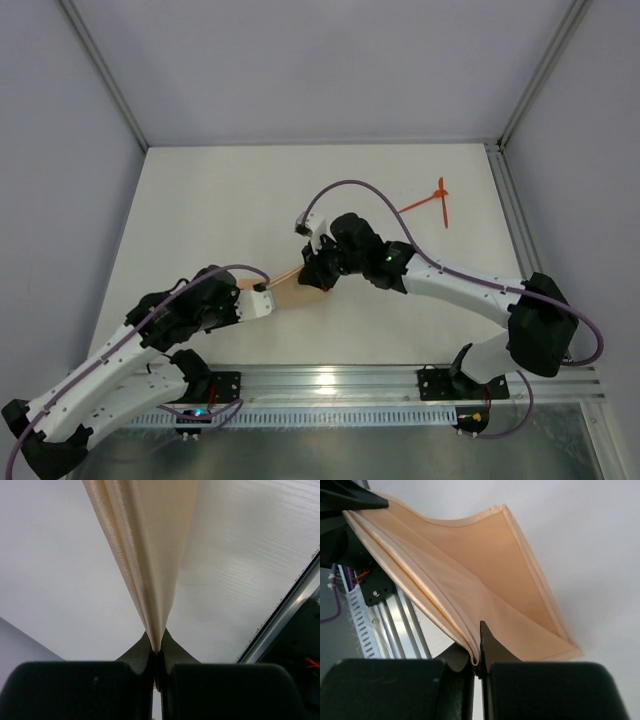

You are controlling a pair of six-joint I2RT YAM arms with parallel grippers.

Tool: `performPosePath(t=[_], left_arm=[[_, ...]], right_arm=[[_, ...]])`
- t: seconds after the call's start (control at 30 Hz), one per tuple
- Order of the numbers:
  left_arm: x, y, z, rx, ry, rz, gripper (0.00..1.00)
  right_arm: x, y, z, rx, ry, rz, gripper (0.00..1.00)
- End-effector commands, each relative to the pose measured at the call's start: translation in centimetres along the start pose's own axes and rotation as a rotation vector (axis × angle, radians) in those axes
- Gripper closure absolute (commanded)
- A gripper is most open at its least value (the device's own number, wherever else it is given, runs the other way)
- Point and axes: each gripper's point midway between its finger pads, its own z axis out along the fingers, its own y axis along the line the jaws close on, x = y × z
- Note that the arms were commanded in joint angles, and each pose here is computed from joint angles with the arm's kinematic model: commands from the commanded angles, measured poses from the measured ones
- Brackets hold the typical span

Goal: Fold the napkin into a case and place the utensils inside
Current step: Turn over the upper triangle folded napkin at the center of the board.

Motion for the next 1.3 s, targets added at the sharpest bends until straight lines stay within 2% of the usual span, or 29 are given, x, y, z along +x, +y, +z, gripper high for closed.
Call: performPosePath(t=[0.0,0.07,0.17,0.3,0.43,0.6,0.77,0.9,1.07,1.27], left_arm=[[0.7,1.4,-4.1,-0.014,0.021,0.121,1.00],[0.8,1.2,-5.6,0.037,0.044,0.151,1.00],[-0.7,1.3,-8.3,0.089,0.001,0.147,1.00],[-0.5,1.1,-10.9,0.160,0.039,0.161,1.00],[-0.1,0.6,-12.8,0.203,0.047,0.174,1.00],[0.3,-0.1,-12.5,0.227,0.044,0.184,1.00],[0.3,-2.4,-9.9,0.416,0.127,0.208,1.00],[-0.5,-2.0,-8.4,0.470,0.174,0.254,1.00],[-1.5,-1.4,-6.5,0.518,0.176,0.300,1.00],[-3.1,0.9,-2.7,0.638,0.206,0.230,1.00]], right_arm=[[-4.2,3.1,-3.7,-0.057,-0.043,-0.142,0.97],[-4.3,5.2,-4.5,-0.116,-0.025,-0.180,0.97],[-4.5,8.3,-5.8,-0.199,-0.016,-0.177,0.97],[-4.2,12.3,-7.2,-0.276,0.022,-0.166,0.97],[-2.7,15.3,-8.2,-0.348,0.031,-0.096,0.97],[-1.1,17.4,-9.0,-0.455,-0.022,0.106,0.97],[0.6,16.3,-7.9,-0.455,-0.042,0.179,0.97],[1.4,14.4,-6.9,-0.463,-0.036,0.238,0.97],[2.0,9.1,-6.7,-0.392,-0.069,0.321,0.97],[3.3,3.9,-5.8,-0.325,-0.037,0.367,0.97]])
